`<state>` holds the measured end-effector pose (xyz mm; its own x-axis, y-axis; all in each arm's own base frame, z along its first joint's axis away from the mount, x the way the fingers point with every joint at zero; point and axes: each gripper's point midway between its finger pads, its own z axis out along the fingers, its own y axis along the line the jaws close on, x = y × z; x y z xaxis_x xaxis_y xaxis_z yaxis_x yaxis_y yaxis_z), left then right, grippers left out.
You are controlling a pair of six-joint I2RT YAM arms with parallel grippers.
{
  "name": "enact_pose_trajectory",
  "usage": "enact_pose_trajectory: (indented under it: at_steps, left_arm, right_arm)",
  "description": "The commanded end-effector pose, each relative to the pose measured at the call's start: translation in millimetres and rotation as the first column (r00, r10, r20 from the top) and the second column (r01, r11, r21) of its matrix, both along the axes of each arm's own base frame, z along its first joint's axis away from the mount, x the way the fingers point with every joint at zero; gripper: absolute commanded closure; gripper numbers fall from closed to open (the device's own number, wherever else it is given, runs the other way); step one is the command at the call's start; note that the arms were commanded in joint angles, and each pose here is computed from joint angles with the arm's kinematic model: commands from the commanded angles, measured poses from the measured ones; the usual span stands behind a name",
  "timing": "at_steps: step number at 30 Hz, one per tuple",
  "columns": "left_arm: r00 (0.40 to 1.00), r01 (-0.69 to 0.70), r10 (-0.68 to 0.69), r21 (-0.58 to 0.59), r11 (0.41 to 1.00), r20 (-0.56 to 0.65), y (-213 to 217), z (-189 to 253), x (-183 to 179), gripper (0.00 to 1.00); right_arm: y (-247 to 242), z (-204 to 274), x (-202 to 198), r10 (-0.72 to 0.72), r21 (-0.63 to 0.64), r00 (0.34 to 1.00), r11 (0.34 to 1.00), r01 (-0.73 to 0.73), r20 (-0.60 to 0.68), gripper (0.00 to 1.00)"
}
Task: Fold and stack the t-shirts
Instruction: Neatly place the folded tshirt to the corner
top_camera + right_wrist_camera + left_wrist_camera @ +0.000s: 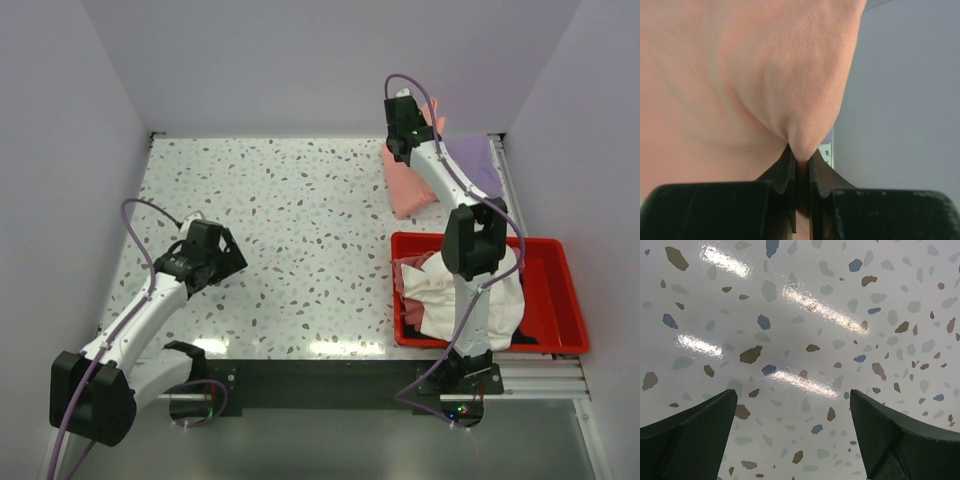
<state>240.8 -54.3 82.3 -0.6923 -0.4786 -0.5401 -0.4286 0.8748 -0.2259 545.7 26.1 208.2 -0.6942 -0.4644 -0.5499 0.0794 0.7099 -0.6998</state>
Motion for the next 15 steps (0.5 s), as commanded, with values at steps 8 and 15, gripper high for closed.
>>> enact_pose_trajectory:
  at_steps: [8, 15]
  left_arm:
    - [0.999, -0.033, 0.033, 0.009, 0.999, 0.02, 1.9, 8.1, 12.4, 0.0]
    - [0.999, -0.033, 0.033, 0.008, 0.999, 0.021, 1.9, 8.5, 12.4, 0.0]
  right_arm:
    - [-27.4, 51.0, 20.0, -0.063, -0.013, 0.988, 0.998, 0.066, 0.138, 1.0]
    - [-28.9, 74.3, 22.6, -0.045, 0.024, 0.983, 0.999, 0.041, 0.178, 1.0]
